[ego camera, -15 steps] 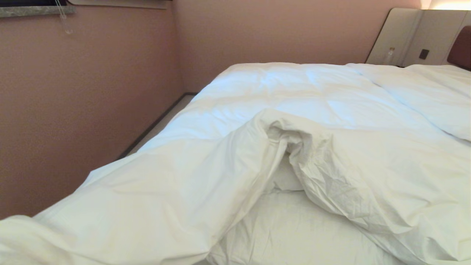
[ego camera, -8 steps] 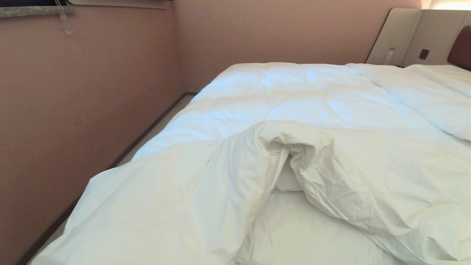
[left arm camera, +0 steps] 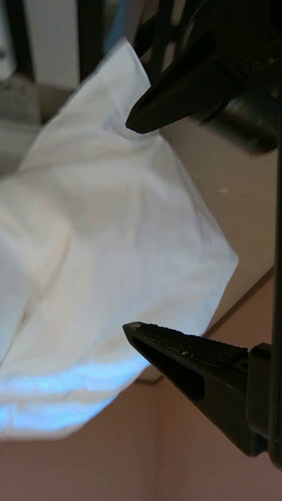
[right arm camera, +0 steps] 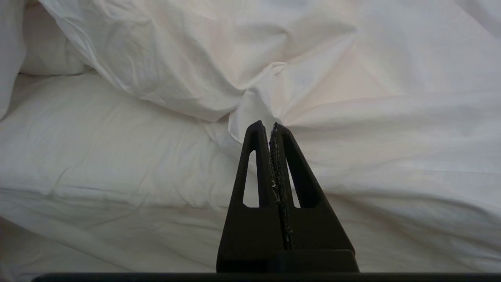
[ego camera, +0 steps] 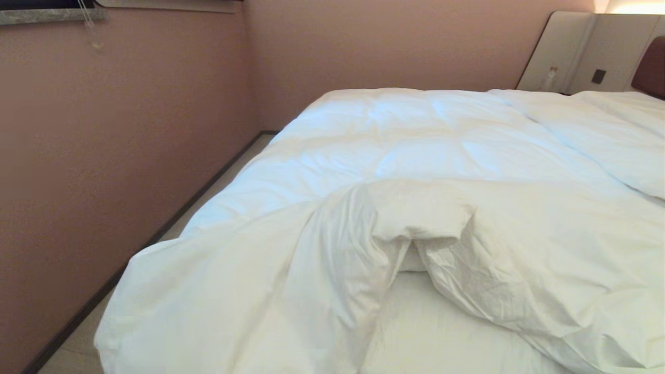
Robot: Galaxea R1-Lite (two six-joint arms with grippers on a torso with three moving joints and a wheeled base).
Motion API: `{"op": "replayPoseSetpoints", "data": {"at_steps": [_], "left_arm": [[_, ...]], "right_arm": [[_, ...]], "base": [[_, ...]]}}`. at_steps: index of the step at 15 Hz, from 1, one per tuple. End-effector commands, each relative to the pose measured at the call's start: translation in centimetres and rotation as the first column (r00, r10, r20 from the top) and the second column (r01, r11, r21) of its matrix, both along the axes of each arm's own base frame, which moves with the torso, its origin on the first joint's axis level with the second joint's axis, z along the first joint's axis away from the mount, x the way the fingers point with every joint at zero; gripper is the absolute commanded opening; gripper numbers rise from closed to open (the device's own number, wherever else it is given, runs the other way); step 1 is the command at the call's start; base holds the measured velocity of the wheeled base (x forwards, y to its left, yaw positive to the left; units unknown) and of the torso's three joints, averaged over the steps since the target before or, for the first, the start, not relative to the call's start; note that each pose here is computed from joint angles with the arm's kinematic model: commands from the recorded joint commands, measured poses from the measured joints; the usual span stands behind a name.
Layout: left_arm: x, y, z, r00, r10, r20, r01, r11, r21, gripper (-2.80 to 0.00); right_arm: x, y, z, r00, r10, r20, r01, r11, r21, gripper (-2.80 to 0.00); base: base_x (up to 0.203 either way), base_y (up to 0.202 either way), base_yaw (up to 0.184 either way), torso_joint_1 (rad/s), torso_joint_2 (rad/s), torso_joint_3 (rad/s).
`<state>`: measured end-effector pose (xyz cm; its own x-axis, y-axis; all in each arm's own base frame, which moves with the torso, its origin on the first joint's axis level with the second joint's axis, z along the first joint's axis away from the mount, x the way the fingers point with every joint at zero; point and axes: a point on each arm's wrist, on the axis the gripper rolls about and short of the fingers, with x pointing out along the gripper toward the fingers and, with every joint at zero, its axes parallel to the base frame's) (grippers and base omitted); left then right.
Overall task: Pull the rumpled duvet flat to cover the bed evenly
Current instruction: Flatten the corners of the folded blanket
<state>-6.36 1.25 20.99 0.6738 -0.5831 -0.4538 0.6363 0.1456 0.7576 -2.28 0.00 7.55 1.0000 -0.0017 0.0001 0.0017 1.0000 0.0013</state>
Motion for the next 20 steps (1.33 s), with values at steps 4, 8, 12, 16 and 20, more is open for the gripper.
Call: {"op": "replayPoseSetpoints", "data": {"at_steps": [4, 8, 12, 16, 20], "left_arm": [[1.1, -0.4, 2.3, 0.992, 0.068, 0.107, -0.060, 0.995, -0.079, 0.00], [3.7, -0.9, 3.6, 0.937, 0.303, 0.171, -0.239, 0.918, -0.317, 0.00], [5.6, -1.0, 5.6, 0.844, 0.536, 0.025, -0.405, 0.666, -0.627, 0.00], [6.1, -0.8, 6.6, 0.765, 0.627, -0.146, -0.476, 0.398, -0.784, 0.00], [5.2, -0.4, 6.4, 0.741, 0.642, -0.197, -0.472, 0.289, -0.833, -2.80]], "right_arm": [[0.0, 0.0, 0.0, 1.000, 0.000, 0.001, 0.000, 1.000, 0.000, -2.80], [0.0, 0.0, 0.0, 1.000, 0.002, 0.001, -0.002, 1.000, 0.000, -2.80], [0.0, 0.0, 0.0, 1.000, 0.000, 0.001, 0.000, 1.000, 0.000, -2.80], [0.0, 0.0, 0.0, 1.000, 0.002, 0.000, -0.002, 1.000, 0.000, -2.80], [0.0, 0.0, 0.0, 1.000, 0.000, 0.000, 0.000, 1.000, 0.000, -2.80]], "base": [[0.000, 0.000, 0.000, 0.000, 0.00, 0.000], [0.000, 0.000, 0.000, 0.000, 0.00, 0.000], [0.000, 0.000, 0.000, 0.000, 0.00, 0.000], [0.000, 0.000, 0.000, 0.000, 0.00, 0.000], [0.000, 0.000, 0.000, 0.000, 0.00, 0.000]]}}
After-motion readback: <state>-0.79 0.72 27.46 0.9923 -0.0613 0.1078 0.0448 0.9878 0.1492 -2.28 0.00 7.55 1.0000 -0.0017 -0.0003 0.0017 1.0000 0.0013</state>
